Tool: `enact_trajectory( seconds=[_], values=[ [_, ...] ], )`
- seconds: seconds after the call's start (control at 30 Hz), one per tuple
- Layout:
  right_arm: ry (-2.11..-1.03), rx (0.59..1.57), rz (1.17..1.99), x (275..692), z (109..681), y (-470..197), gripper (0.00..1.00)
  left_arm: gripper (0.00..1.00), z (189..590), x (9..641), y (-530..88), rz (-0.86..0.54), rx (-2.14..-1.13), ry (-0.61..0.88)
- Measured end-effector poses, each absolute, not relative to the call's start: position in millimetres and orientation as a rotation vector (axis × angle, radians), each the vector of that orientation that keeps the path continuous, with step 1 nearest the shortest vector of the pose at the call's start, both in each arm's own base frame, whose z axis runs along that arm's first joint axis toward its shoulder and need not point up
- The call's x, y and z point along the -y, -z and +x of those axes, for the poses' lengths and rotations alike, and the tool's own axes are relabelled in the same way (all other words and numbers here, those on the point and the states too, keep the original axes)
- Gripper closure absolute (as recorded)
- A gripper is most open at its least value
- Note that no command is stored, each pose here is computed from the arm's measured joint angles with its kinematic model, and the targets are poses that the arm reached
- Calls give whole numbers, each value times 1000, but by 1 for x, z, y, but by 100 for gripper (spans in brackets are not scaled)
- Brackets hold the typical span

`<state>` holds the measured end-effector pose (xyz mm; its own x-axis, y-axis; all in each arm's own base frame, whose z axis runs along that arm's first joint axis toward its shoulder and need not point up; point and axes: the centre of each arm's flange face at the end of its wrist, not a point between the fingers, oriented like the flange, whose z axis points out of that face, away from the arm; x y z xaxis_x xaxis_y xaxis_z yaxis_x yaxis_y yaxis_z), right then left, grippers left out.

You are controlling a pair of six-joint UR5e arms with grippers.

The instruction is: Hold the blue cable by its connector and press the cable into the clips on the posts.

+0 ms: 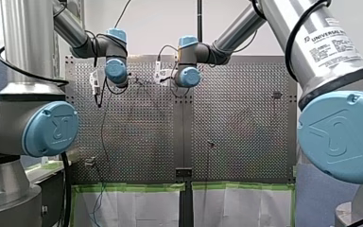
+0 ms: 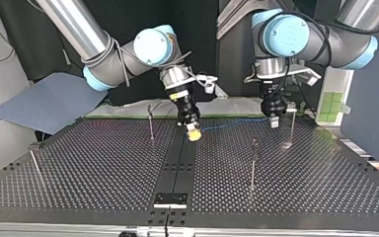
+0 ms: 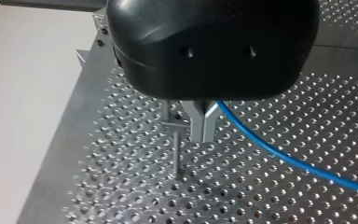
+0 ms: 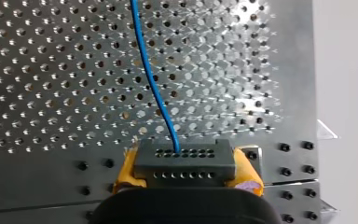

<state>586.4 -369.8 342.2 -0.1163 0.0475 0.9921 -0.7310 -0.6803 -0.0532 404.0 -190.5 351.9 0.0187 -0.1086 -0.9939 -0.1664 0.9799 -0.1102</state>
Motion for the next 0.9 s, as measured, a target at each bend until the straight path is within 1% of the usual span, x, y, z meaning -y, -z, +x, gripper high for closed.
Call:
enact_trajectory(
  seconds=[0.23,0.53,0.7,0.9],
  values=[
    [-1852,772,1632,379,593,-330,100,100,415,187,-347,-227,-1540,-20],
    [-1879,786,1611,390,598,-336,100,100,427,180,-351,-240,-1520,-11],
    [-1883,794,1604,395,597,-338,100,100,433,179,-344,-244,-1535,-10],
    [-1879,798,1613,397,597,-333,100,100,436,181,-338,-239,-1546,-5]
  ],
)
